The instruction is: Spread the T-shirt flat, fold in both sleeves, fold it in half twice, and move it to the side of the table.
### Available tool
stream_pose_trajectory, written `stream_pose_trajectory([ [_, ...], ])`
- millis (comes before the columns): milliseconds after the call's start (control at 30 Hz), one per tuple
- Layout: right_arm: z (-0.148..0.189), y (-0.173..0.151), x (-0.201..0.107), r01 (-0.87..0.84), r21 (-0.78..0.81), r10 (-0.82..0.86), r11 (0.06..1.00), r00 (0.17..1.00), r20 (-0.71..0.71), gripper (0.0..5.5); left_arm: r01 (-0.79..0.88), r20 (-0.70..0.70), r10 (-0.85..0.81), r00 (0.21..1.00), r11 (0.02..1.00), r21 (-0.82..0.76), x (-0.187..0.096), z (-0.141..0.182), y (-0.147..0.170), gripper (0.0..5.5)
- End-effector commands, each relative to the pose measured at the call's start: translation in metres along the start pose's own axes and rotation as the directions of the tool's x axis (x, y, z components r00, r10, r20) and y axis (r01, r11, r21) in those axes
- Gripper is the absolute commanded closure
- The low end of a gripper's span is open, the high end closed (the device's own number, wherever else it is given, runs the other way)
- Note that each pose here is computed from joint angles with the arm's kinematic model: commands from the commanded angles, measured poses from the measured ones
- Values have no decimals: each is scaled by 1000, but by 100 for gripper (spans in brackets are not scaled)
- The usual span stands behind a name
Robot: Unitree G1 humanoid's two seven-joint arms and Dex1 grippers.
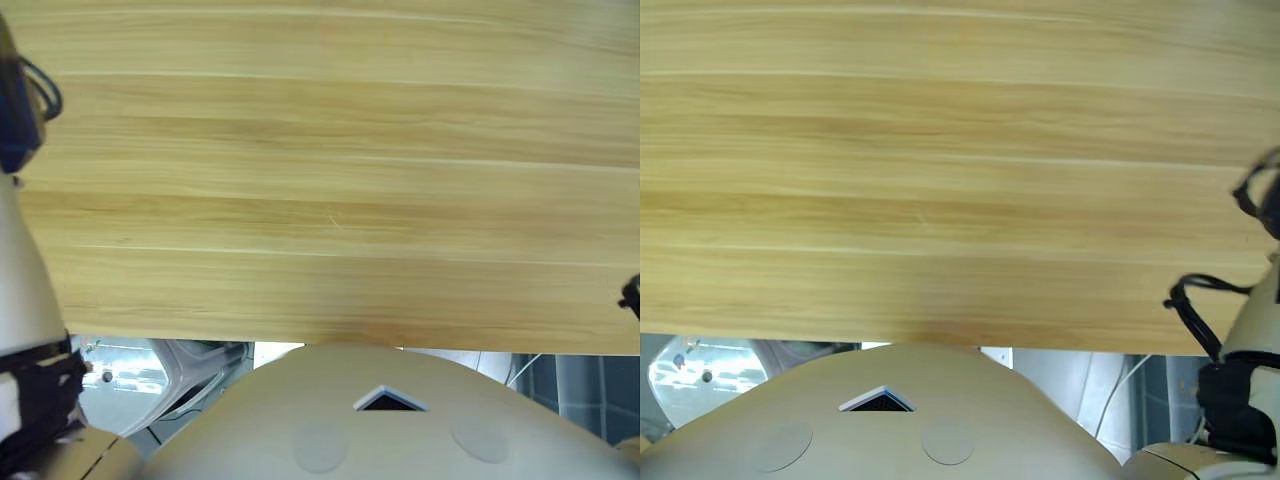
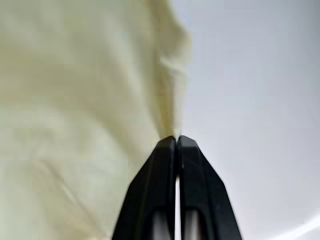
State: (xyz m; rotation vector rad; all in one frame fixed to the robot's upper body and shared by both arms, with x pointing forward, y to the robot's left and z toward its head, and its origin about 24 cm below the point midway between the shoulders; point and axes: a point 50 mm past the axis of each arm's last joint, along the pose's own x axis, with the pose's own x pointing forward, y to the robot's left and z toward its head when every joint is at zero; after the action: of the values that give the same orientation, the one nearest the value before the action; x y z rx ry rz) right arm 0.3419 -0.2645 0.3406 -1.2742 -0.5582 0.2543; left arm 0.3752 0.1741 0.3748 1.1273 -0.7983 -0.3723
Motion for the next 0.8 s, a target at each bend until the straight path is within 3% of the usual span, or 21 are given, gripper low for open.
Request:
stream_pose_trajectory([
  [33, 4, 139, -29, -478, 4, 474, 878, 873, 113, 550, 445, -85, -455, 886, 888, -116, -78, -55, -141, 546],
  [133, 29, 179, -38, -594, 25, 572, 804, 784, 241, 550, 563, -29, -579, 815, 802, -201, -116, -54, -191, 546],
  [300, 60, 194, -60, -675, 48, 599, 737, 684, 415, 550, 694, 132, -693, 709, 650, -311, -162, -37, -240, 546],
  [533, 74, 201, -91, -798, 34, 672, 602, 529, 519, 550, 750, 211, -726, 655, 591, -297, -172, -27, -241, 546],
  [700, 71, 258, -126, -952, -28, 858, 305, 263, 441, 550, 870, 231, -842, 487, 447, -207, -203, -20, -250, 546],
  [800, 76, 271, -142, -979, -44, 881, 197, 157, 446, 550, 906, 251, -872, 421, 388, -171, -214, -12, -250, 546],
])
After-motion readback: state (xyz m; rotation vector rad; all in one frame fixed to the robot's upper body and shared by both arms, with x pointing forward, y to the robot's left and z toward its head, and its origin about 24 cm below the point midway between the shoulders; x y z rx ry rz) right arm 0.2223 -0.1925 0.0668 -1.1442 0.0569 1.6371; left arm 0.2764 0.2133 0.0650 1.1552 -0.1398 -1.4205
